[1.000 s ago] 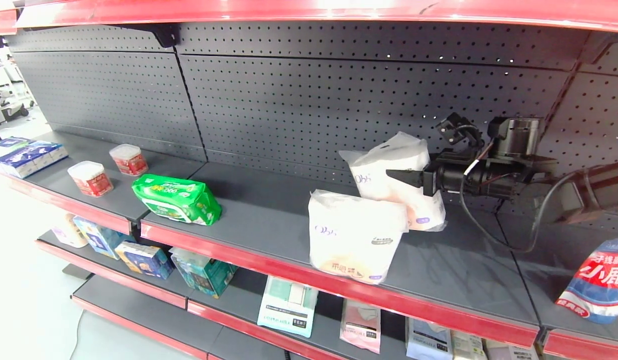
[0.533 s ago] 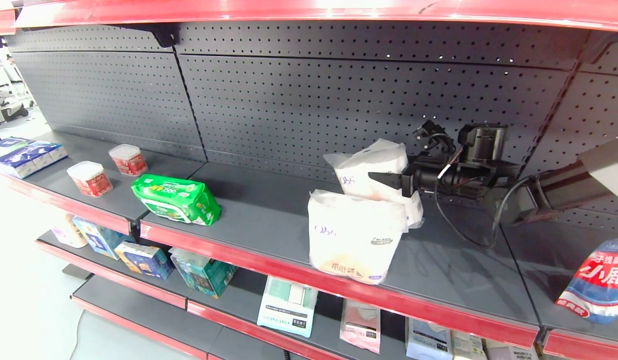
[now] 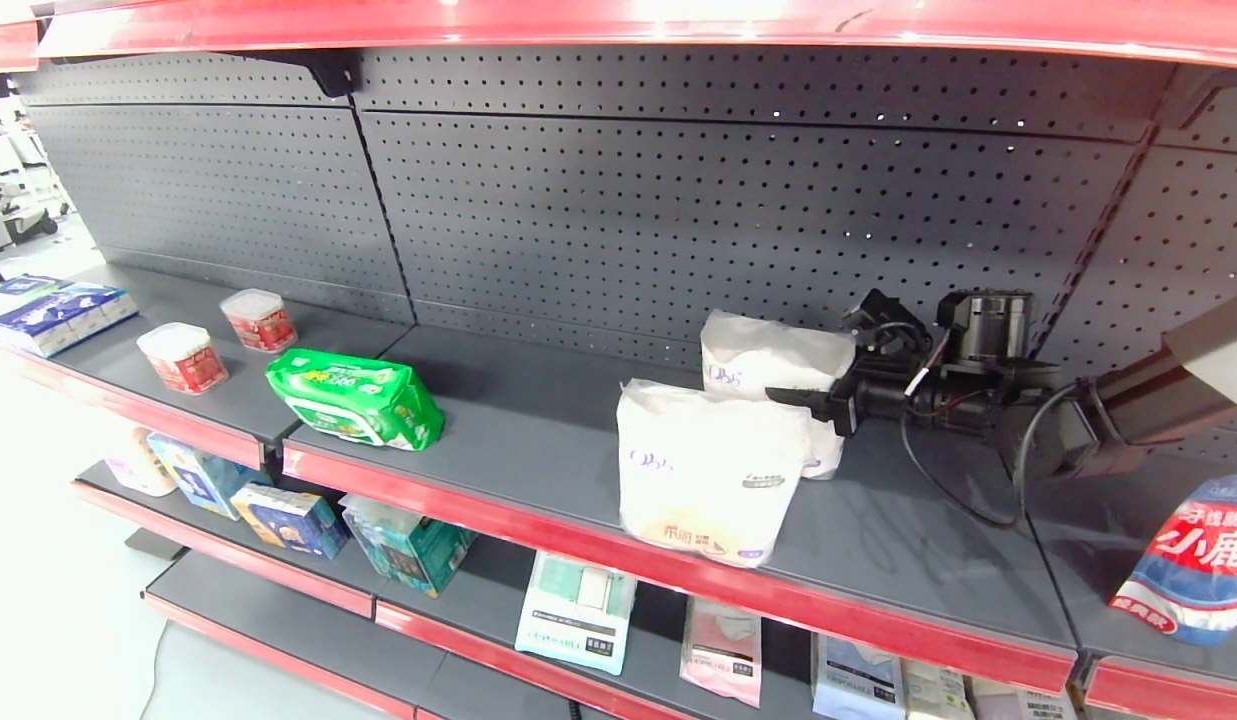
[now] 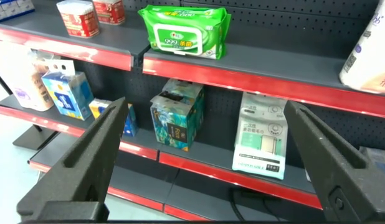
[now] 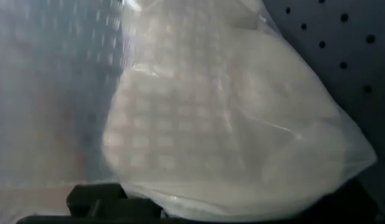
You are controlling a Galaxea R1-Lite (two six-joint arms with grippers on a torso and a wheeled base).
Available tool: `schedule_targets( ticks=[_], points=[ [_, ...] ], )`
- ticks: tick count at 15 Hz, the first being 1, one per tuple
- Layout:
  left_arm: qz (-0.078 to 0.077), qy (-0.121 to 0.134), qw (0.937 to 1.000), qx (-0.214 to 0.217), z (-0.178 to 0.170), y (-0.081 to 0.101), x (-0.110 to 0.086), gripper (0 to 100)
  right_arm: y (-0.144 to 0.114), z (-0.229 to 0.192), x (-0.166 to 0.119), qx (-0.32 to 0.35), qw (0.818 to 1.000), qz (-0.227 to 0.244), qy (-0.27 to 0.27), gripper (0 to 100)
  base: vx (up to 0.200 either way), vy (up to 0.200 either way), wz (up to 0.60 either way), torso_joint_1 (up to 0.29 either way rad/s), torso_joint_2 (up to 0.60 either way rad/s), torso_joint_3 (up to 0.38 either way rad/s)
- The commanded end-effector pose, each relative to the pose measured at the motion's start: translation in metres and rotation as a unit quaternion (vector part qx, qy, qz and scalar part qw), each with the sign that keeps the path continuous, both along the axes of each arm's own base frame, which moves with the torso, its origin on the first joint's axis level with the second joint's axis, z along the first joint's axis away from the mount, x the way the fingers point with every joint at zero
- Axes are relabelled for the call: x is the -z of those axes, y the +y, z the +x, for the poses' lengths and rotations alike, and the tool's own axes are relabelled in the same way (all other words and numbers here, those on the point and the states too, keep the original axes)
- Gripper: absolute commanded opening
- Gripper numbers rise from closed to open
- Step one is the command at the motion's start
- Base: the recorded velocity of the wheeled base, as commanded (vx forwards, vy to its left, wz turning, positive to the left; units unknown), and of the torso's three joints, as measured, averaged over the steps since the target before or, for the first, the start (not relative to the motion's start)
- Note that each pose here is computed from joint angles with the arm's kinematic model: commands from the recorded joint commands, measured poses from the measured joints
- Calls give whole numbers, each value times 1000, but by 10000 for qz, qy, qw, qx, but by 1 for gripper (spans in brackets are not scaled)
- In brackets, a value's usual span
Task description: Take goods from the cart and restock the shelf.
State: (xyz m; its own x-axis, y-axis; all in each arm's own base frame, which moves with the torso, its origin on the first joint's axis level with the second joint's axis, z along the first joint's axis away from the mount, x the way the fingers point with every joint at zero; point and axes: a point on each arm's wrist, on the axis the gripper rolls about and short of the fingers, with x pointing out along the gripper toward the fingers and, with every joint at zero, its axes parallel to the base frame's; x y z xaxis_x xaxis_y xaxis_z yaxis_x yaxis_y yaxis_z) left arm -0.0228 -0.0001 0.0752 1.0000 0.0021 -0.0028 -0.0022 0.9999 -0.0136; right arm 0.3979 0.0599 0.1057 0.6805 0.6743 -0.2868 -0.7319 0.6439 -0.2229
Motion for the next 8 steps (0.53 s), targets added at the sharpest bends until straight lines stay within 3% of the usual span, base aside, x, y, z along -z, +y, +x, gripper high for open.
schedule_targets(
  ticks=[1,4,8],
  points=[
    [-1,2,10000,-5,0,0,0,100,-7,0,1,83,10000,-41,-12,0,0,0,0,0,0,0],
    [-1,-6,10000,-5,0,0,0,100,-20,1,4,-197,9995,-141,-191,0,0,0,0,0,0,0],
    [-1,2,10000,-5,0,0,0,100,-20,2,14,-521,9986,20,-42,0,0,0,0,0,0,0]
  ],
)
